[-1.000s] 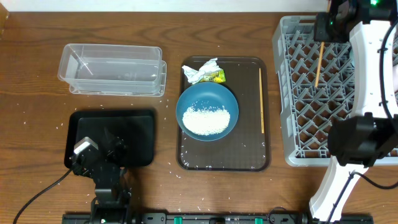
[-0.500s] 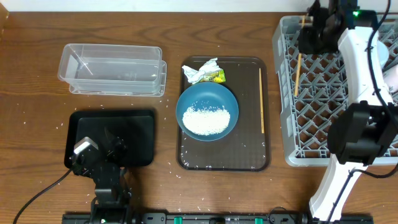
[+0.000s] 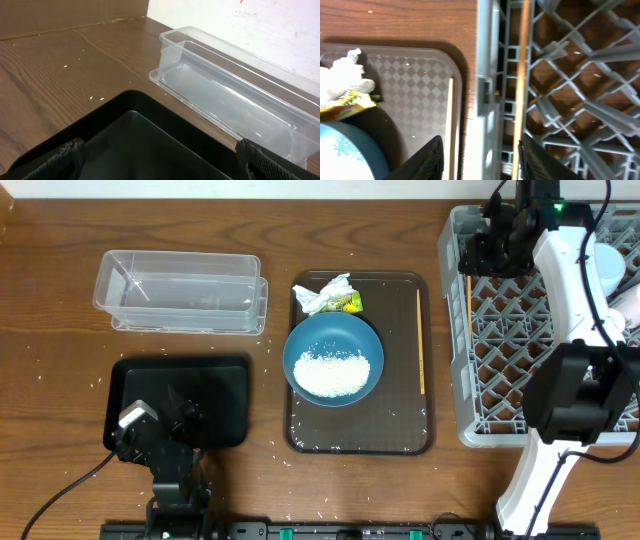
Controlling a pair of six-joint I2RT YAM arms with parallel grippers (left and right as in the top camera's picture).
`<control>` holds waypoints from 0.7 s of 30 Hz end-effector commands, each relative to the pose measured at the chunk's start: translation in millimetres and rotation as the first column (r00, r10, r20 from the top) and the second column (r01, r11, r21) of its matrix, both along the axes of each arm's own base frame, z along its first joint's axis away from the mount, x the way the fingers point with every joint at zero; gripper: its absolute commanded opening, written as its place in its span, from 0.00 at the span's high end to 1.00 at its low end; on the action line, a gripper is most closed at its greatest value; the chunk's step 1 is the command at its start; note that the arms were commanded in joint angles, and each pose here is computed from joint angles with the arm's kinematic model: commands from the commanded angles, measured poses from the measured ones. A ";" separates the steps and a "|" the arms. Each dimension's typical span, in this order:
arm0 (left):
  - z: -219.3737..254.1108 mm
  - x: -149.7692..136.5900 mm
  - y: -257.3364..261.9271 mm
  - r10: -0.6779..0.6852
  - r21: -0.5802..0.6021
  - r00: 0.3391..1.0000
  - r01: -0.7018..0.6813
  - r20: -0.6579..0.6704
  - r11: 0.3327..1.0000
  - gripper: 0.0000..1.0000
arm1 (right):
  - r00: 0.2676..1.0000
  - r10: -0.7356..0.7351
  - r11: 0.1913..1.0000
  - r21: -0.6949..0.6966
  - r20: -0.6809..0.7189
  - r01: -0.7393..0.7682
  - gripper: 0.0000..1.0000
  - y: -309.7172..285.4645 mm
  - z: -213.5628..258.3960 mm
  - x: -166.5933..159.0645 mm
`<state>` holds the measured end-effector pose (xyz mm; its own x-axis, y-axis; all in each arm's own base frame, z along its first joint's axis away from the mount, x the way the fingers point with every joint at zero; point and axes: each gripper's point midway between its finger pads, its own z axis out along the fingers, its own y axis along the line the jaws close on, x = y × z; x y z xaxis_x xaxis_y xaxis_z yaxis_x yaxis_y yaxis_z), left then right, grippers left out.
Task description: Sort waste into correct bins and load items into the dishwasher rack
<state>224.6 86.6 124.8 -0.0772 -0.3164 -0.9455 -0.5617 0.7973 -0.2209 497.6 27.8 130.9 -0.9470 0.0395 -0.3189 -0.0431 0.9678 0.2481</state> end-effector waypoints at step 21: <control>-14.9 -4.5 3.1 0.018 0.008 0.999 -0.018 -0.052 1.000 0.02 | 0.984 0.156 0.985 0.056 0.083 -0.160 0.67 71.7 15.1 5.7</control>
